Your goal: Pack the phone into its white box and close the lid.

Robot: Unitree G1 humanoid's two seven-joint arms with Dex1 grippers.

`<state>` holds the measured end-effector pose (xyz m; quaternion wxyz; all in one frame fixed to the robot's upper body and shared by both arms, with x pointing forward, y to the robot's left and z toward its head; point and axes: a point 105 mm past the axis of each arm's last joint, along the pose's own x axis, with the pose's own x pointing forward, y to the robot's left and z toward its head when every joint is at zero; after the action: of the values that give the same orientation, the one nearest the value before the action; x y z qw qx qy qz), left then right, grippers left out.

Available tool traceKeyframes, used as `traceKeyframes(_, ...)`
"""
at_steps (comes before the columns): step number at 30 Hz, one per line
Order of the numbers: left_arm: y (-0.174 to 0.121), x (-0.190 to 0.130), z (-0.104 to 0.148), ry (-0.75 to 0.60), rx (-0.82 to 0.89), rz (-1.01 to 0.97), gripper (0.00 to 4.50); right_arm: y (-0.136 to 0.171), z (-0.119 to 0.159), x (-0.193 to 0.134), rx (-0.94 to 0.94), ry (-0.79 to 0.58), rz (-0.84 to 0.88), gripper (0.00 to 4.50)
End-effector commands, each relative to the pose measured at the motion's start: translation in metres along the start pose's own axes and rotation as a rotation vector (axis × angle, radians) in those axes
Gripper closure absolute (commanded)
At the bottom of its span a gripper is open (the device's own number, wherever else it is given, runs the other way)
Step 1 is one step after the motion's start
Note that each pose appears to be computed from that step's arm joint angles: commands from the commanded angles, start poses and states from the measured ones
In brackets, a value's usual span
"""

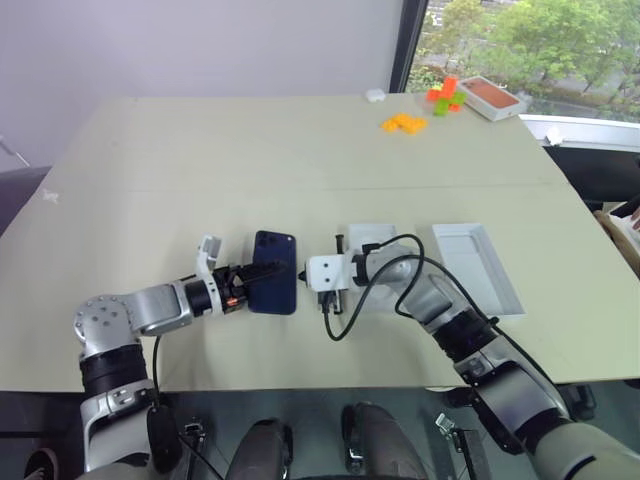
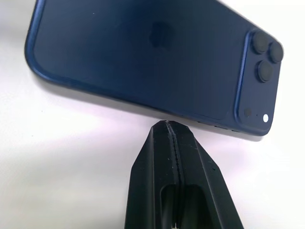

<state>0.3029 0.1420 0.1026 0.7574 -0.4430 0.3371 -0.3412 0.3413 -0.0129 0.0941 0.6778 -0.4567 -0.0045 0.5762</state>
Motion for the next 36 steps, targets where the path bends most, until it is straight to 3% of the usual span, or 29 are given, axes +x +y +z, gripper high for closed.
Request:
traceKeyframes(1, -0.008, 0.0, 0.001, -0.005, 0.018, -0.039, 2.48, 0.002, 0.004, 0.002, -0.014, -0.009, 0.017, 4.5)
traceKeyframes(4, -0.008, 0.001, -0.001, 0.005, 0.017, -0.043, 3.95, 0.002, 0.004, 0.003, -0.012, -0.012, 0.019, 4.5)
traceKeyframes(14, -0.004, -0.001, -0.004, 0.011, 0.001, -0.034, 3.95, 0.001, 0.004, 0.003, -0.013, -0.011, 0.016, 4.5)
traceKeyframes(16, -0.004, -0.001, -0.004, 0.005, -0.004, -0.038, 4.49, 0.001, 0.004, 0.003, -0.014, -0.011, 0.015, 4.5)
traceKeyframes(22, -0.005, -0.003, -0.001, -0.002, -0.011, -0.055, 4.49, -0.001, 0.006, 0.001, -0.011, -0.017, 0.004, 4.5)
traceKeyframes(29, -0.021, -0.018, 0.019, -0.078, 0.107, -0.092, 4.49, -0.034, 0.043, -0.026, 0.311, -0.255, -0.079, 4.5)
traceKeyframes(32, -0.034, -0.026, 0.036, -0.178, 0.217, -0.116, 4.5, -0.042, 0.054, -0.045, 0.44, -0.328, -0.064, 3.75)
traceKeyframes(36, -0.036, -0.03, 0.034, -0.143, 0.25, -0.131, 4.5, -0.041, 0.049, -0.068, 0.506, -0.306, -0.031, 1.8)
